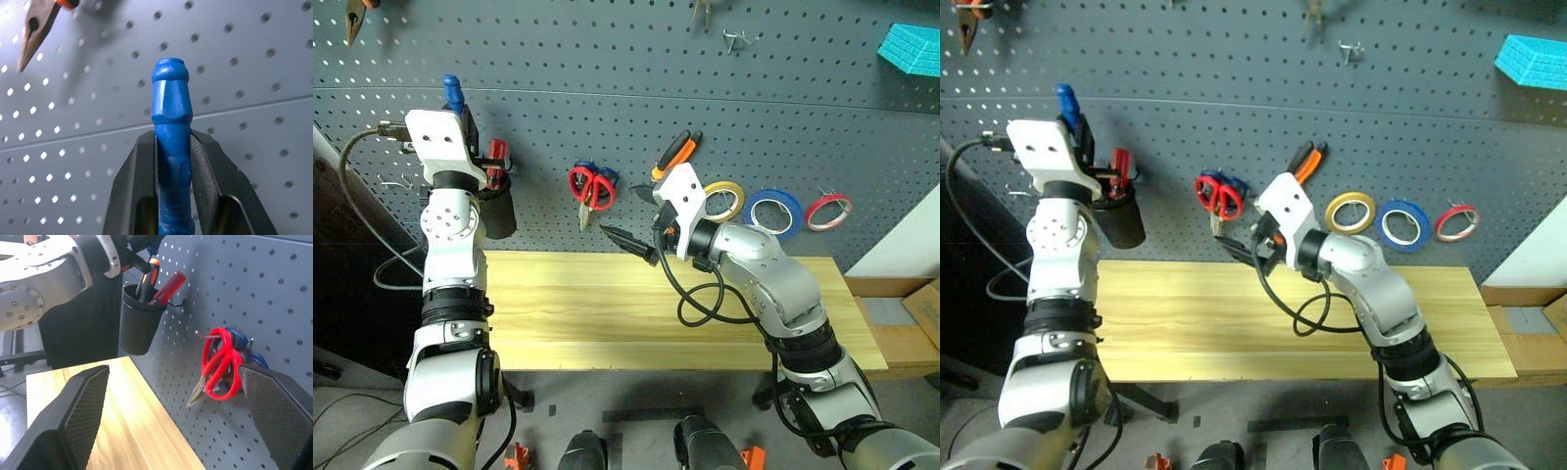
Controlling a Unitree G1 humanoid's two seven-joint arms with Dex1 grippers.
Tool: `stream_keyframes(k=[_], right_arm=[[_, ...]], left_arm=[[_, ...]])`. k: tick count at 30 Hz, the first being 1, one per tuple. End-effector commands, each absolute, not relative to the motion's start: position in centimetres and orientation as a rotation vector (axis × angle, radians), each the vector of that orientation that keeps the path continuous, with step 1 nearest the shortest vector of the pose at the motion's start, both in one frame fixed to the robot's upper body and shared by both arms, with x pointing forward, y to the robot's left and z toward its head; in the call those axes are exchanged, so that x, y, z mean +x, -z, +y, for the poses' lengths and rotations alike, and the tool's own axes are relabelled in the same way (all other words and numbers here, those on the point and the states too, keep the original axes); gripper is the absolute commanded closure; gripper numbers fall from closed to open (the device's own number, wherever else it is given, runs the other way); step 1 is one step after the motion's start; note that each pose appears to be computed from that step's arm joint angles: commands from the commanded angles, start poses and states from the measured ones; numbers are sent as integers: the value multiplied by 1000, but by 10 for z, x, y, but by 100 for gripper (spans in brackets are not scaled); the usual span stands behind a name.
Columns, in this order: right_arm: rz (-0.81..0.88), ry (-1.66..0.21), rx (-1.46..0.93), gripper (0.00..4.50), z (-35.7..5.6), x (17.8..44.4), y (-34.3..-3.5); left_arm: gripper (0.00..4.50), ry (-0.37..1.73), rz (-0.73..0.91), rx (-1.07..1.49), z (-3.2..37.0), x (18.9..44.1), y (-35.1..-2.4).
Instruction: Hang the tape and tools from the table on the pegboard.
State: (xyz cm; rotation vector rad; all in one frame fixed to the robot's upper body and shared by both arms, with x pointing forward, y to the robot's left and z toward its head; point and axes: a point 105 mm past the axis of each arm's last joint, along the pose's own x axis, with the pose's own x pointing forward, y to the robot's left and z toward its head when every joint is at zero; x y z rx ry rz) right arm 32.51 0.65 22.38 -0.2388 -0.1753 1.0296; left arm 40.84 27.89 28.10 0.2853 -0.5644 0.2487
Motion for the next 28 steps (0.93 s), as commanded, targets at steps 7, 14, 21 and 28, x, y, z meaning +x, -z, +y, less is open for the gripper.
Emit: stream_keyframes(k=[7,14,21,28], right_arm=[[-226,-1028,-258,0,5,317,-236],[-228,-1007,-252,0,-6,317,-234],[-309,-701,-234,0,-66,328,-225],[-225,-409,-263,0,-123,341,-169]], left_arm=[[180,-316,-524,246,286,398,-263],[27,-385,-412,151,276,377,-262],[27,-169,-385,227,229,335,-243],[27,-201,-105,177,242,307,-149]])
